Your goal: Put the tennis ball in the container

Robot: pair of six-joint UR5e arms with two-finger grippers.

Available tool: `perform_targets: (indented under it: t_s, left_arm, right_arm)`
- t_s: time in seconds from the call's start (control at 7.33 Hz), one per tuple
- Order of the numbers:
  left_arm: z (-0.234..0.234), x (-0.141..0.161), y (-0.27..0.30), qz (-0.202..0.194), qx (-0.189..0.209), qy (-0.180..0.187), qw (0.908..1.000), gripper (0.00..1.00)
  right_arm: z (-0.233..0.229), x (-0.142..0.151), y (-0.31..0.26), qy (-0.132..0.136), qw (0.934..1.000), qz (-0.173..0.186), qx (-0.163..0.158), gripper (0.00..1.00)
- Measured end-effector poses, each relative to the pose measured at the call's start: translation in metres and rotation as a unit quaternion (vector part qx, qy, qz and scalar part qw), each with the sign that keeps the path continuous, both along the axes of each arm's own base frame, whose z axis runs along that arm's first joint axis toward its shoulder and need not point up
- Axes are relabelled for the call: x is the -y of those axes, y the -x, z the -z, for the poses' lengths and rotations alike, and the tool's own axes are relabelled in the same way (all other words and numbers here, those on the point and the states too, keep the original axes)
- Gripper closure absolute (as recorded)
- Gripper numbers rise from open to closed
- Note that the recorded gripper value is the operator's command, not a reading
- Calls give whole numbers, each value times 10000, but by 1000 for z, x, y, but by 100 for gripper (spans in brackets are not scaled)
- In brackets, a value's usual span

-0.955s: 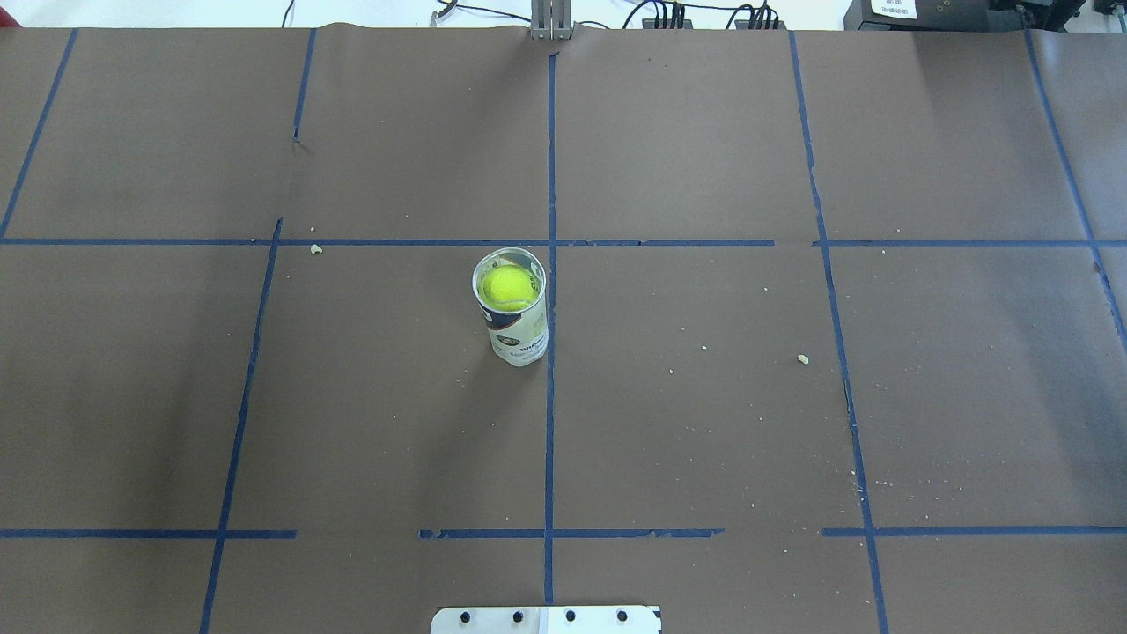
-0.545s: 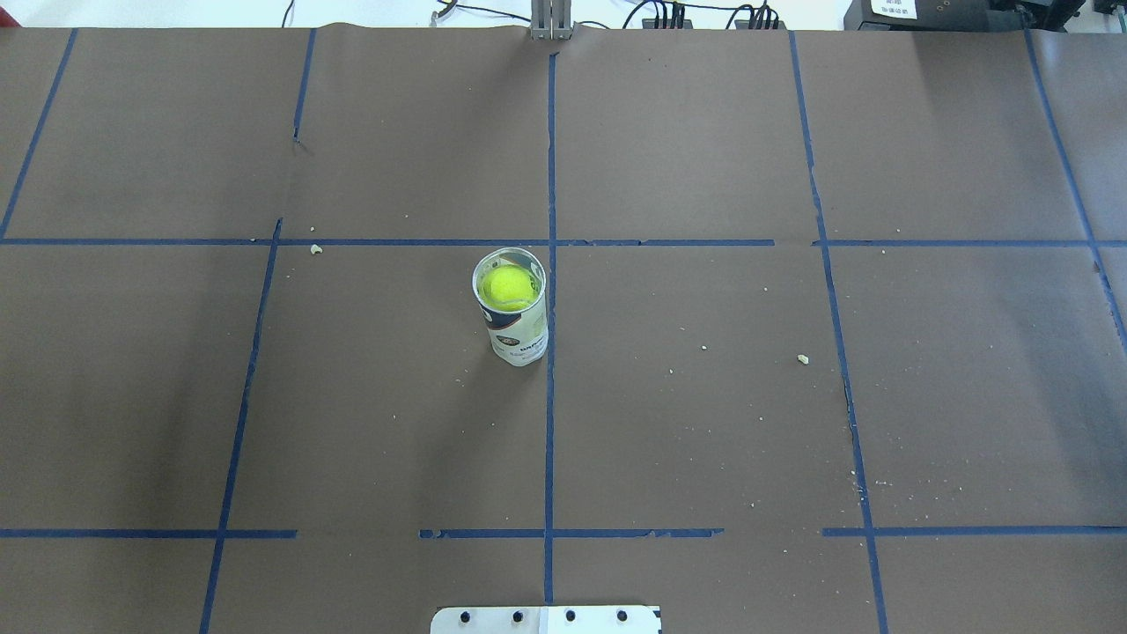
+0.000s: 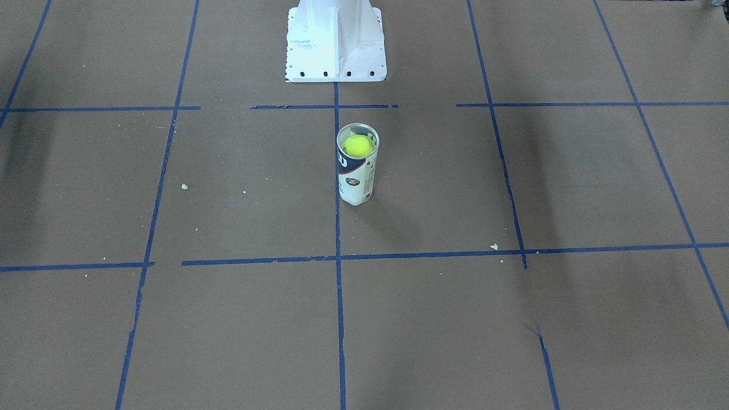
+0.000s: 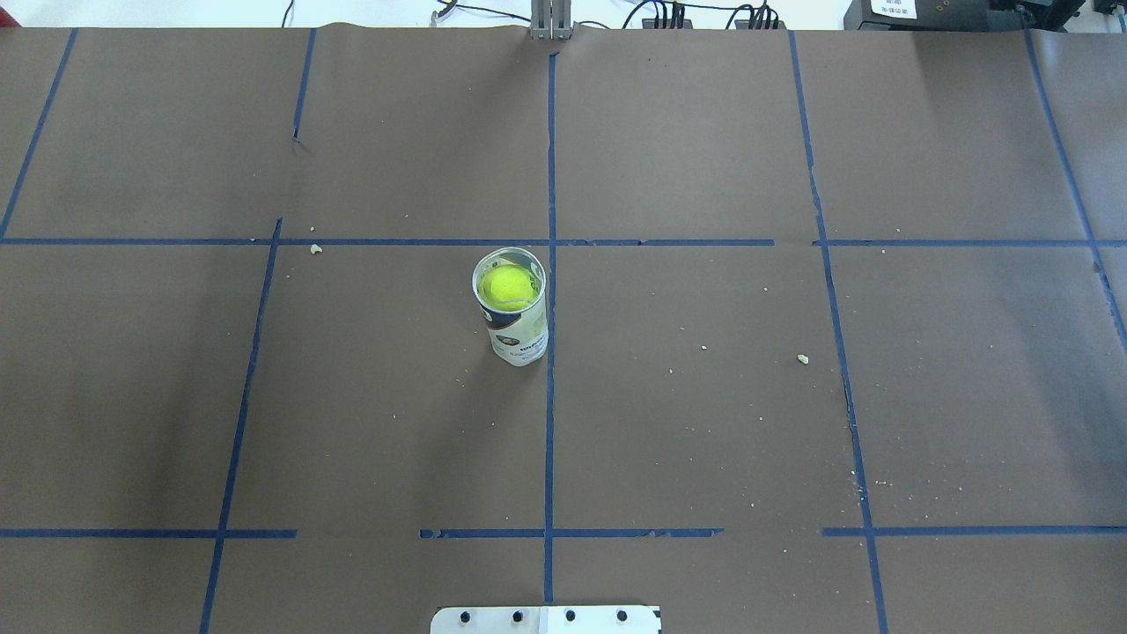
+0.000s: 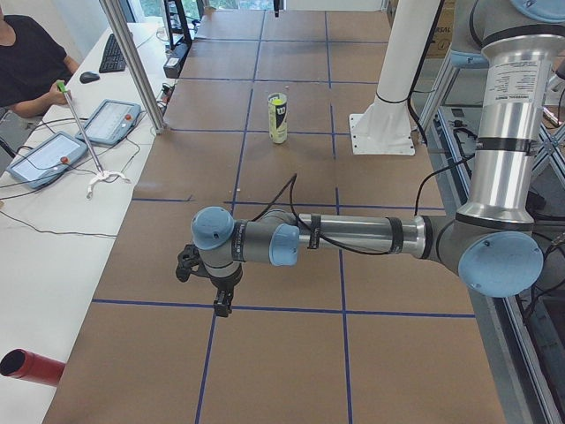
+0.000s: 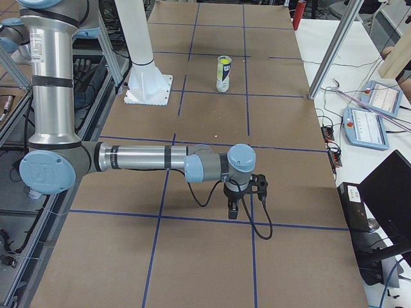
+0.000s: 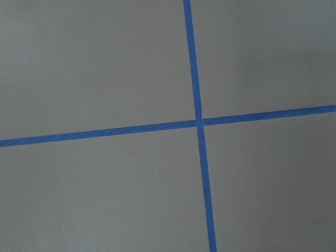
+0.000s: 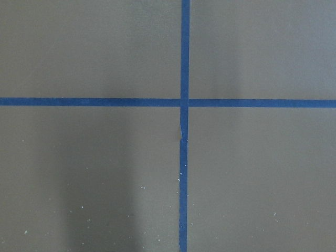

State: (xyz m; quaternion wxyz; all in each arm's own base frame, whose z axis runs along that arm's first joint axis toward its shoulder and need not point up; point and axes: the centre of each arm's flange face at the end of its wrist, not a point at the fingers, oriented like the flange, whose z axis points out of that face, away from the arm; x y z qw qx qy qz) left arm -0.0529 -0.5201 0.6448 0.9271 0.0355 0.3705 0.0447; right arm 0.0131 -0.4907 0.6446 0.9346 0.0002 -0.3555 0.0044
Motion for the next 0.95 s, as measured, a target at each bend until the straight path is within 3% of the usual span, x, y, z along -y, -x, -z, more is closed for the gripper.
perform_targets:
  t_s: [0.95]
  left_arm:
    - [-2, -6, 10, 99, 7, 18, 9999, 0]
  right_arm:
    - [0, 0, 0, 0, 10000, 0, 0, 0]
